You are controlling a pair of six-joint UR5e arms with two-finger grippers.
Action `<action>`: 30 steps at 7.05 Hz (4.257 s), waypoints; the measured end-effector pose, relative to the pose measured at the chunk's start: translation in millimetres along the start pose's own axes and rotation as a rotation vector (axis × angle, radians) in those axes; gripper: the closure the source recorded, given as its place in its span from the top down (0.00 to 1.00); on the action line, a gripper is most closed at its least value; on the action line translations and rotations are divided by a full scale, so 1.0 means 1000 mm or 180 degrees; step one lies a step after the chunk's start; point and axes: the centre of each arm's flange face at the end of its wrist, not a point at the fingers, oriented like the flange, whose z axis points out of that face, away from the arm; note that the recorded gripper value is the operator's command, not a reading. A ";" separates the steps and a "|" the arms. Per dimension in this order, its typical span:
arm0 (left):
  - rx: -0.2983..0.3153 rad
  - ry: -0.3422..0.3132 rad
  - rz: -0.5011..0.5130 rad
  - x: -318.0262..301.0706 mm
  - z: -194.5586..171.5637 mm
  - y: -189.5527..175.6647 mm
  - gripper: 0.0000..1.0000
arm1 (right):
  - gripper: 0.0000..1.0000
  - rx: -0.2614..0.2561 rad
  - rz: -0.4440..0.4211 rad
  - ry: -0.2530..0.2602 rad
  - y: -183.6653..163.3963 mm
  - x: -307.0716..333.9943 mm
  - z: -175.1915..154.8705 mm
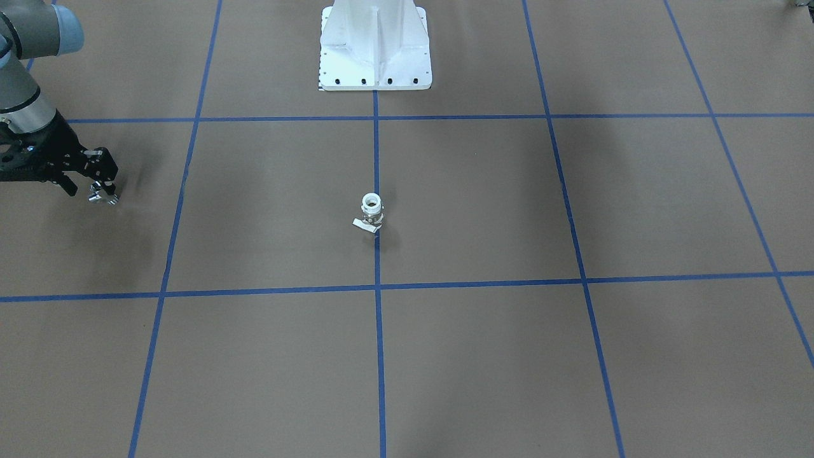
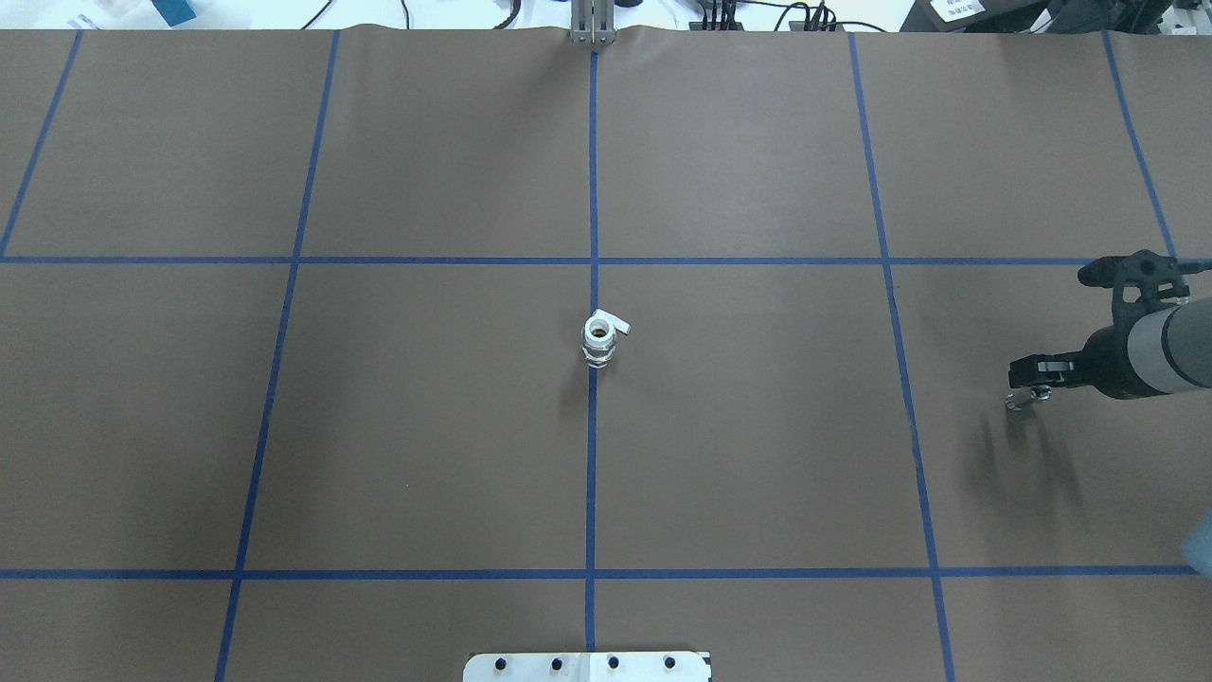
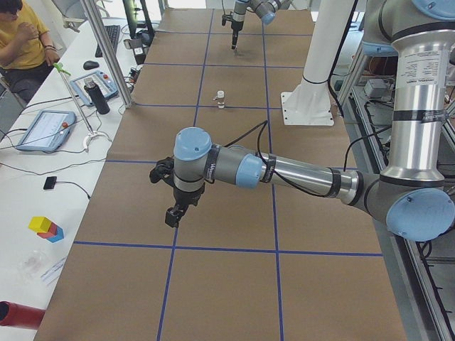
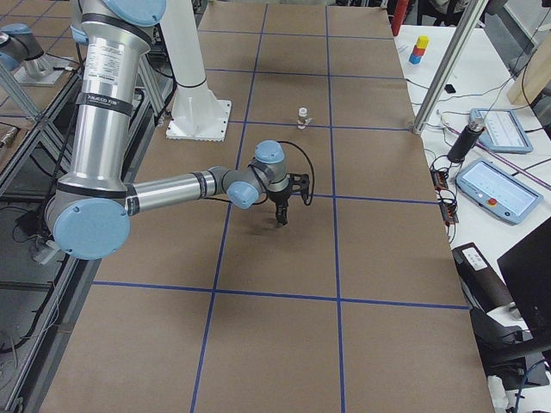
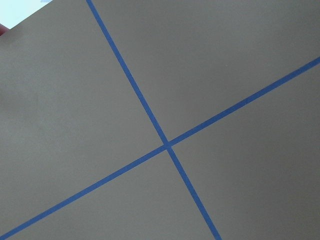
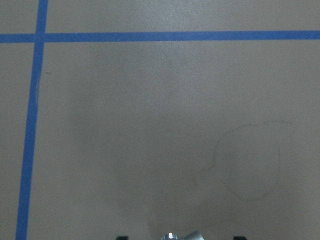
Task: Assemble PPR valve and pipe with both arms
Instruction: 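Lower the right gripper onto the silver valve and grasp it, then carry the silver valve with the right gripper above the white fitting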
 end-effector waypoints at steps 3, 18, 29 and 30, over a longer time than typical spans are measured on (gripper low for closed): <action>-0.0002 0.0006 -0.0001 0.000 0.000 0.002 1.00 | 0.52 -0.0063 -0.0048 -0.0004 0.008 -0.004 0.005; -0.0421 0.0395 -0.1347 -0.014 0.055 0.073 1.00 | 0.00 -0.0181 0.0205 -0.0171 -0.104 -0.188 -0.105; -0.0338 0.0393 -0.1282 0.005 0.038 0.082 1.00 | 0.00 -0.0036 0.1736 0.0264 -0.081 -0.525 -0.102; -0.0338 0.0393 -0.1284 0.005 0.038 0.082 1.00 | 0.00 -0.0020 0.1718 0.0291 -0.077 -0.527 -0.097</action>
